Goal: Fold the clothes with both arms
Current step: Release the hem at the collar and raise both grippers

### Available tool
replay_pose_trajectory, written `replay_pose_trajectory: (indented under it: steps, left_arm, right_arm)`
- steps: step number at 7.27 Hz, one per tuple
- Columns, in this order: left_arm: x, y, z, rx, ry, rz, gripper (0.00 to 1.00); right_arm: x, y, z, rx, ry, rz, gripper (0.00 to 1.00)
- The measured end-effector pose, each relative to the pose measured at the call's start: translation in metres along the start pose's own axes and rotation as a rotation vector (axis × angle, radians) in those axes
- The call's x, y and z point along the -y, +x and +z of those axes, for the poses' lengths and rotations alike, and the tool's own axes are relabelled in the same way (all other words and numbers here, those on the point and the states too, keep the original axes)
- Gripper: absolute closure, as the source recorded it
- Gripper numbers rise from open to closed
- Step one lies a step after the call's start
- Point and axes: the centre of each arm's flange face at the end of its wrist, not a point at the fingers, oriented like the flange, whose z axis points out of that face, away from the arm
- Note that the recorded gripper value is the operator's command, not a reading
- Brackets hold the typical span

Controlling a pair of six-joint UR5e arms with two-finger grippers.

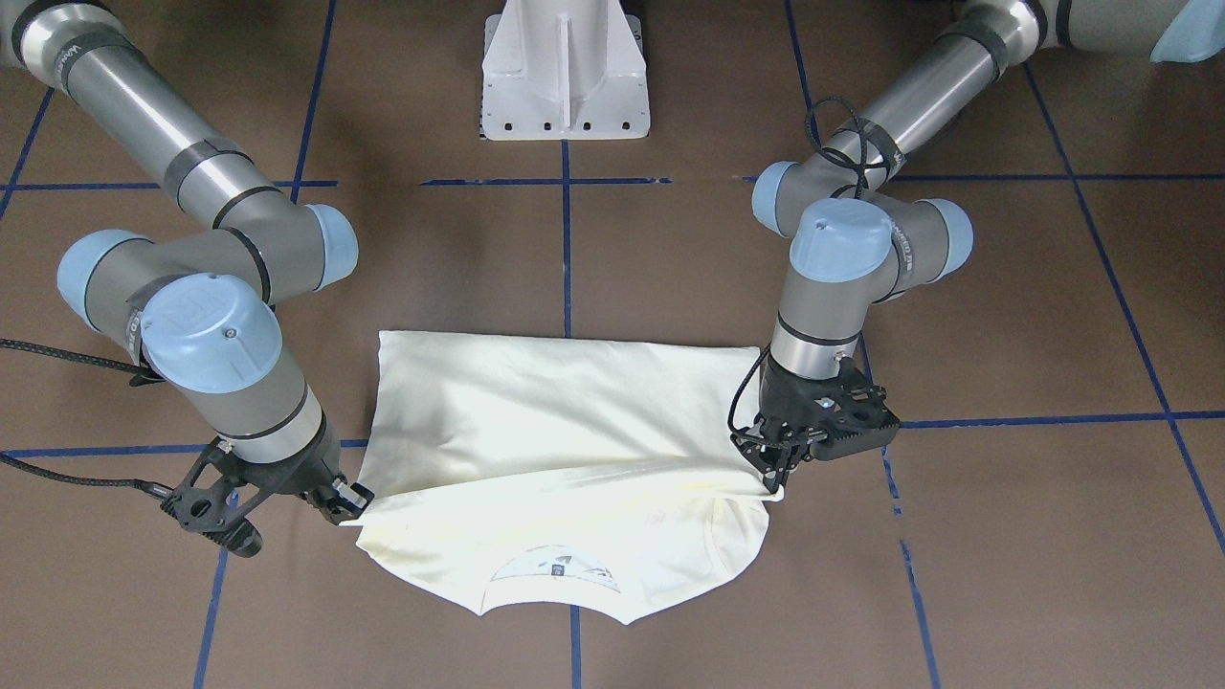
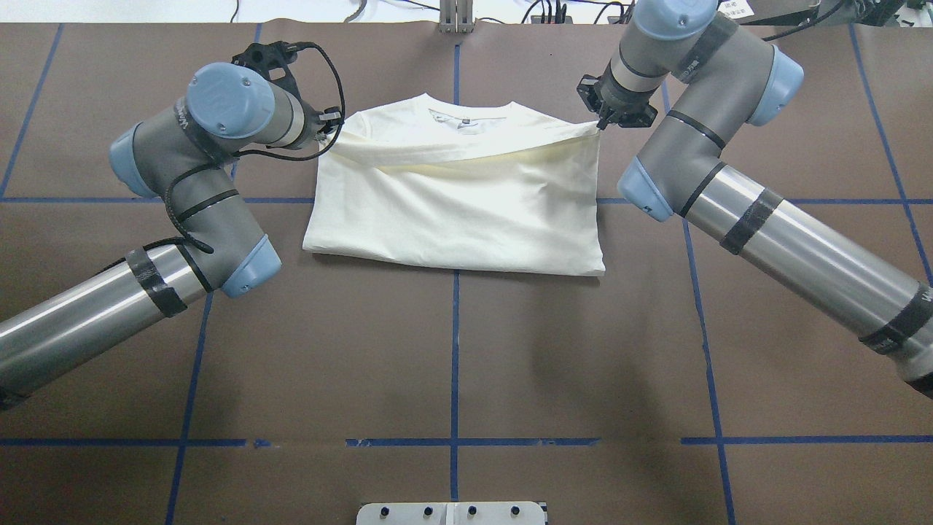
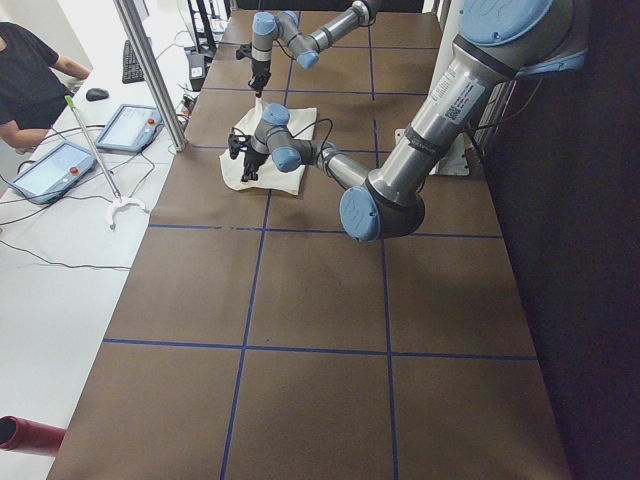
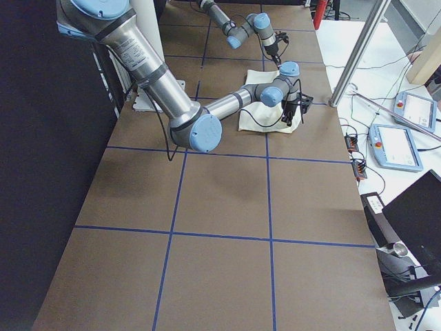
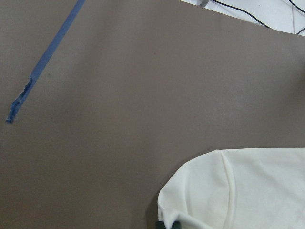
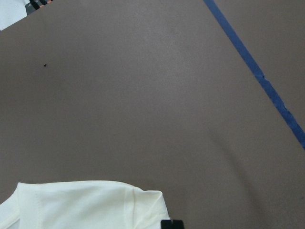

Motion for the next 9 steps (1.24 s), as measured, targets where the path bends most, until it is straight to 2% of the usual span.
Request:
replay_pose_trajectory:
  steps: [2,4,6,7,9]
  left_arm:
    - [0.009,-0.009,-0.01,-0.013,0.014,0.013,0.99]
    - [0.009,-0.013,-0.008,-0.012,0.016,0.016,0.89]
    - [0.007,-0.015,-0.002,-0.003,0.013,0.016,0.63]
    - [0.006,-0.018,0.001,0.004,0.012,0.016,0.51]
    - [0.007,-0.019,0.004,0.01,0.01,0.016,0.51]
  right_arm:
    - [0.004,0.009,0.001,-0.004,-0.004,-0.005,1.0]
    - [0.002,0.01,0.006,-0.013,-0.002,-0.017,1.0]
    - [-0.008,0.003,0.012,-0.018,-0.009,-0.028,0.96]
    - [-0.011,0.0,0.013,-0.016,-0.01,-0.032,0.73]
    - [-0.015,-0.004,0.009,-0.006,-0.012,-0.036,0.52]
